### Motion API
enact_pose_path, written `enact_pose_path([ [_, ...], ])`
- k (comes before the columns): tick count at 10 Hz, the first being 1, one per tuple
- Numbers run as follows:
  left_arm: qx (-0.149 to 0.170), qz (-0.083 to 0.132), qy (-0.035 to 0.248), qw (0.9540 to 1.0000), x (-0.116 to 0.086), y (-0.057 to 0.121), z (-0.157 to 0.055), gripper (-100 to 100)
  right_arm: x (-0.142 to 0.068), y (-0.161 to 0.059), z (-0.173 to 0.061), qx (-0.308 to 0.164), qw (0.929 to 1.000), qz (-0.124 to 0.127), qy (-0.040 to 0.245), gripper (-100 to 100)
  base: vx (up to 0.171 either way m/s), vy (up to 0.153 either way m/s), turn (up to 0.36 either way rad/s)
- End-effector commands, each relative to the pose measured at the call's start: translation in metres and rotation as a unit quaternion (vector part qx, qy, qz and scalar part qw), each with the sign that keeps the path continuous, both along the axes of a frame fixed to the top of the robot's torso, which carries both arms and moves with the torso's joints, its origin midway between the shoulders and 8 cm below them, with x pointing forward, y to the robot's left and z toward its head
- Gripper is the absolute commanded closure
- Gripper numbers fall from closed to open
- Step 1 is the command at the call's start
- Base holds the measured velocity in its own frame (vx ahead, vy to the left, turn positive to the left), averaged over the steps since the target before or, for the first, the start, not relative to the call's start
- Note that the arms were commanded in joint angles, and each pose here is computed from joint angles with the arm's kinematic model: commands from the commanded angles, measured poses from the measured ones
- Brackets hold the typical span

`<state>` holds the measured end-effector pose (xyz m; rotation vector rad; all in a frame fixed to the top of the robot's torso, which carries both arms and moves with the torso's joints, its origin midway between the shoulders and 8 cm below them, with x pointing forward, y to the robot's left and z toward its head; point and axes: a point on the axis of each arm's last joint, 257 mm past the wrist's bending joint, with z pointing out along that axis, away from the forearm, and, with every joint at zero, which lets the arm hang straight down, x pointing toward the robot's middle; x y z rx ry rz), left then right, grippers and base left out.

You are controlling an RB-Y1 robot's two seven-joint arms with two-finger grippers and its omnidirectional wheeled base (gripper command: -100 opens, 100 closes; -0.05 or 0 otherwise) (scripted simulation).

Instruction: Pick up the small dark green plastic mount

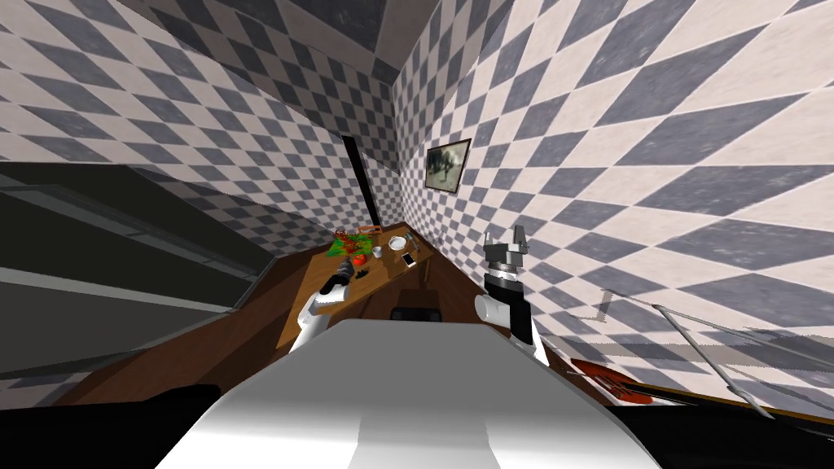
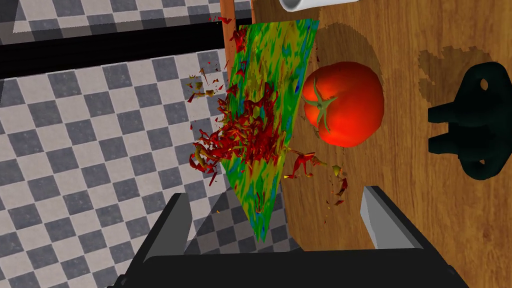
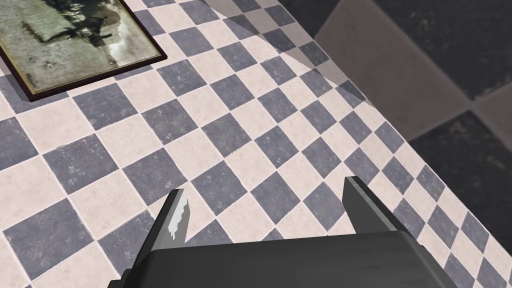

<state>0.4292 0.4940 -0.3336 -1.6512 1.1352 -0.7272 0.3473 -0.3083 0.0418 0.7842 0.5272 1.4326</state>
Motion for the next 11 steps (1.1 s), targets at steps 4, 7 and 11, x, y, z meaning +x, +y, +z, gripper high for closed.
enact_pose_path([
  [4,-0.051,0.043,0.062,0.9958,-0.008,0.026,-0.043,-100,0.0,0.0,0.0,0.0,1.0,0.0,0.0,0,-0.02,0.018,-0.097],
  [7,-0.076,0.062,0.095,0.9907,-0.016,0.033,-0.063,-100,0.0,0.0,0.0,0.0,1.0,0.0,0.0,0,-0.017,0.025,-0.073],
  [11,-0.116,0.094,0.137,0.9792,-0.025,0.043,-0.089,-100,0.0,0.0,0.0,0.0,1.0,0.0,0.0,0,-0.016,0.026,-0.087],
])
